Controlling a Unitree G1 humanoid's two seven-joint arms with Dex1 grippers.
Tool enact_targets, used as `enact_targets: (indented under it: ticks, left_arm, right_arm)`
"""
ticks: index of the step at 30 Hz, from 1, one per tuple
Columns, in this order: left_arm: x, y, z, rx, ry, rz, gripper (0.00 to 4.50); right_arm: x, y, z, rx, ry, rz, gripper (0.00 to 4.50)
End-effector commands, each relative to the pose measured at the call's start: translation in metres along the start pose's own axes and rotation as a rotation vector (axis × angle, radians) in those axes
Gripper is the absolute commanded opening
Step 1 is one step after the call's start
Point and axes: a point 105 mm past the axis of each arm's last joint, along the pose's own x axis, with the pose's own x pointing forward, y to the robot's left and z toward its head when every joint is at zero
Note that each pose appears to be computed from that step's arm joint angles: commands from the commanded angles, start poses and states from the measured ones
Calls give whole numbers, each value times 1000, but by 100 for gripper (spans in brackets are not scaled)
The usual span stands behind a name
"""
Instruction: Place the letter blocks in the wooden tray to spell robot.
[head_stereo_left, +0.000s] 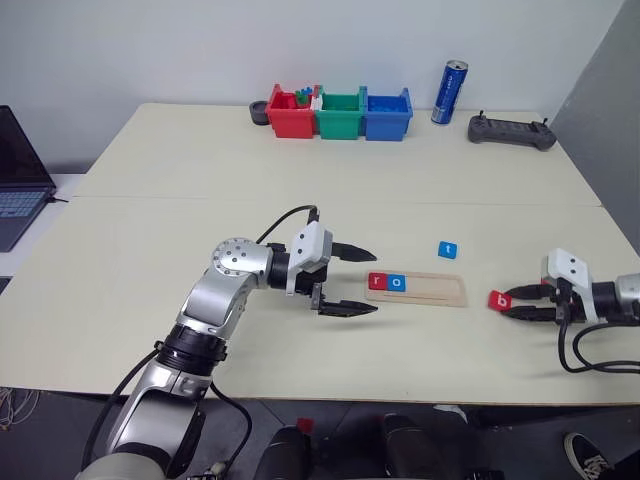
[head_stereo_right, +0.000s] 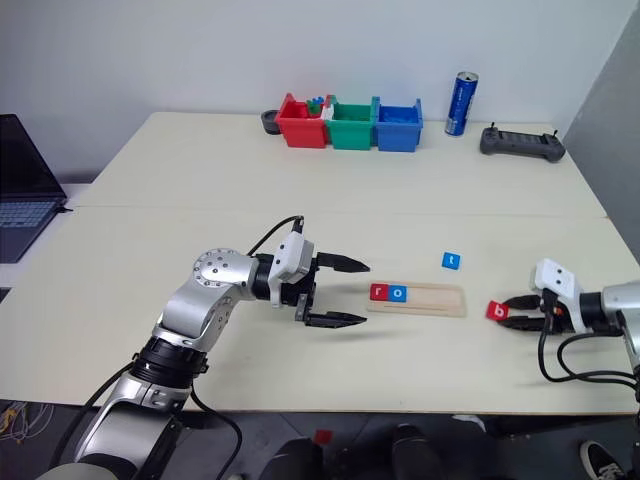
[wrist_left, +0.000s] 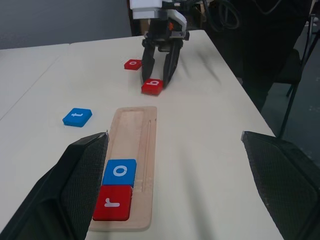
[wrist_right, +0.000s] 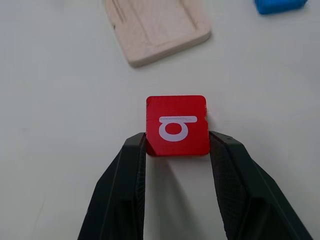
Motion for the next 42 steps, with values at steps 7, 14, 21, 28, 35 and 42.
enact_targets:
  ticks: [7, 14, 21, 28, 35, 42]
  left_arm:
    - [-20, 11, 9, 51, 9, 53, 450]
    - [-27, 4, 1, 36, 25, 68, 450]
    - [-20, 3, 3, 40, 15, 70, 450]
    - [-18, 2, 4, 44, 10, 67, 450]
    - [-16, 3, 5, 47, 11, 61, 450]
    - [-15, 4, 7, 53, 9, 54, 450]
  right_arm:
    - [40, 10, 88, -160, -198, 100, 146]
    - [70, 26, 88, -189, -193, 178, 146]
    - [88, 28, 90, -210, -196, 188, 146]
    - [85, 22, 81, -218, -162, 173, 146]
    - [85, 19, 78, -214, -154, 161, 146]
    - [85, 13, 75, -216, -136, 148, 146]
